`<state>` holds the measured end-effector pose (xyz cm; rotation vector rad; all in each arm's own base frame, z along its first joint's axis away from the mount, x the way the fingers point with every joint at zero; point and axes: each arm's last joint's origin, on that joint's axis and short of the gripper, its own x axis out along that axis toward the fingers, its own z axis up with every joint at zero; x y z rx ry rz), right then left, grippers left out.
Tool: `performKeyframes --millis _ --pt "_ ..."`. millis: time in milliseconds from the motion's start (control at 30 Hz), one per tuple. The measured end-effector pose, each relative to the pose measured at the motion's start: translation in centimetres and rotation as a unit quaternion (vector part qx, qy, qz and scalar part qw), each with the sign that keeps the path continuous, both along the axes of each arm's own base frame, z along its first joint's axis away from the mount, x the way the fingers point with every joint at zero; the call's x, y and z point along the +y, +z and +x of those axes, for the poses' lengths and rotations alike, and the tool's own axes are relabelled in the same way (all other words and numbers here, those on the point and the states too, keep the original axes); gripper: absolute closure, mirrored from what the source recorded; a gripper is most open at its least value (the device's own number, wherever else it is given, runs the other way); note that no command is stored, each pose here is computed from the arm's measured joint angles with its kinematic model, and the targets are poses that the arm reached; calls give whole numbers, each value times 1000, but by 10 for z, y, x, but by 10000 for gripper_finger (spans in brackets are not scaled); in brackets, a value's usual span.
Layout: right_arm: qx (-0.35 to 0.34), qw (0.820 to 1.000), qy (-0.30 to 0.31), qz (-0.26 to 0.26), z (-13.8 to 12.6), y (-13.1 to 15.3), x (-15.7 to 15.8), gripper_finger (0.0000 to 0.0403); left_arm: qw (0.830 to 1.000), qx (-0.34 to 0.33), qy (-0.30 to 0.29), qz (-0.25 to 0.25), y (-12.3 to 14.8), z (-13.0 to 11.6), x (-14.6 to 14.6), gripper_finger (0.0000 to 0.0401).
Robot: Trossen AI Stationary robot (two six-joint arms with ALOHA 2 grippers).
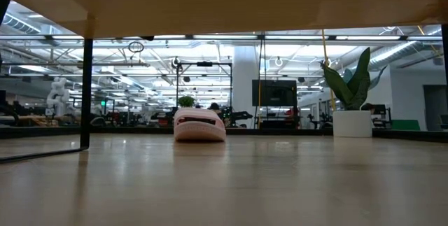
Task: Pick and place slides into the shelf
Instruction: Put the left pink slipper on the shelf, then put the pink slipper on the shelf
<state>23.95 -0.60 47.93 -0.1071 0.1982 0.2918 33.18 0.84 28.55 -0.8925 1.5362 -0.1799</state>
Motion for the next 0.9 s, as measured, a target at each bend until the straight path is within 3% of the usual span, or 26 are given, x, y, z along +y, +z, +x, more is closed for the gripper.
performKeyframes --millis 200,467,667,900 --pt "0 1000 0 0 0 0 0 206 1000 -8 12 -17 10 -6 2 175" --pt "-2 1000 0 0 0 0 0 206 997 -47 54 35 31 -23 27 173" --pt "-9 1000 0 1 0 2 0 206 988 -100 92 68 39 -34 73 173" --pt "-16 1000 0 -2 1 3 0 206 962 -188 197 13 40 -49 152 173"
